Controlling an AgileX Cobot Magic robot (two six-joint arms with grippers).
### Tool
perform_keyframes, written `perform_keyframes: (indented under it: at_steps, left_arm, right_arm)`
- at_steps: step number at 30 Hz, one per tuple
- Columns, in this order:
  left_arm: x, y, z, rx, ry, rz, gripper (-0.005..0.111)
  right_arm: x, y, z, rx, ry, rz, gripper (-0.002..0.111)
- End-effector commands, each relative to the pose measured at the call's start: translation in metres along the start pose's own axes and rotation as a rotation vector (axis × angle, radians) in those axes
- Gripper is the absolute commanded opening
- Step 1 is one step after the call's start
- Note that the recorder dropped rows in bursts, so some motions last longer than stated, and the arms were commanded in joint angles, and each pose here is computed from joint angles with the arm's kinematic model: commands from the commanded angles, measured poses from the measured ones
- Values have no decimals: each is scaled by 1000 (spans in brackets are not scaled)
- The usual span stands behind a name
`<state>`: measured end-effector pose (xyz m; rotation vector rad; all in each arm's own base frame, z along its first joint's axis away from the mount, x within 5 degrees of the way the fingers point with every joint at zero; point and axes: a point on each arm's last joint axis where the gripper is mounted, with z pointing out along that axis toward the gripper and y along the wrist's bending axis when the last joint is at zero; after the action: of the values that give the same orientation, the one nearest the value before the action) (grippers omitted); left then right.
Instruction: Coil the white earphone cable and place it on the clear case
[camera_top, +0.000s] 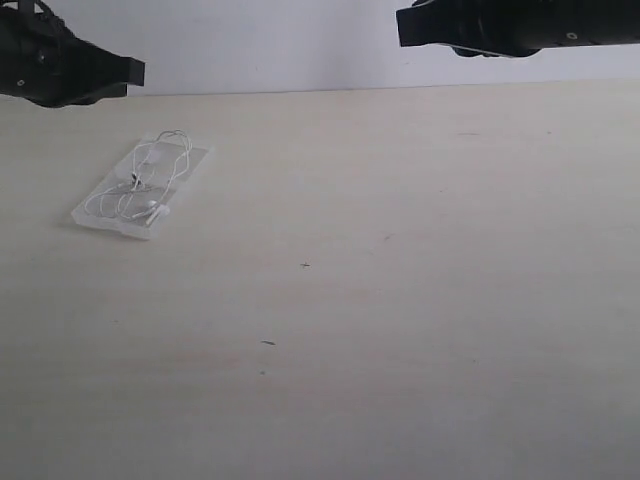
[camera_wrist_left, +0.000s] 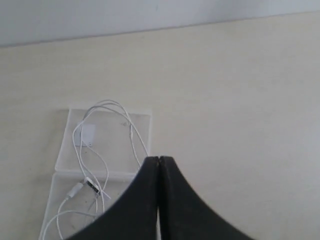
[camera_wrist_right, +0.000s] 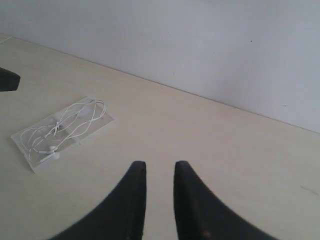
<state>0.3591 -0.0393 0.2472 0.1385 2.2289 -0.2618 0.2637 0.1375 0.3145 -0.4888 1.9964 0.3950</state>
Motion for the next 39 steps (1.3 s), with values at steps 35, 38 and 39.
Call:
perform_keyframes:
  at_steps: [35, 38, 39]
  left_arm:
    - [74, -33, -162, -57, -674, 12, 0]
    - [90, -31, -175, -59, -751, 12, 0]
    - [95, -31, -180, -59, -785, 12, 0]
  right_arm:
    - [-3, 1, -2, -9, -15, 47, 20]
    - [-3, 1, -2, -9, -15, 47, 20]
    - [-3, 1, -2, -9, -15, 47, 20]
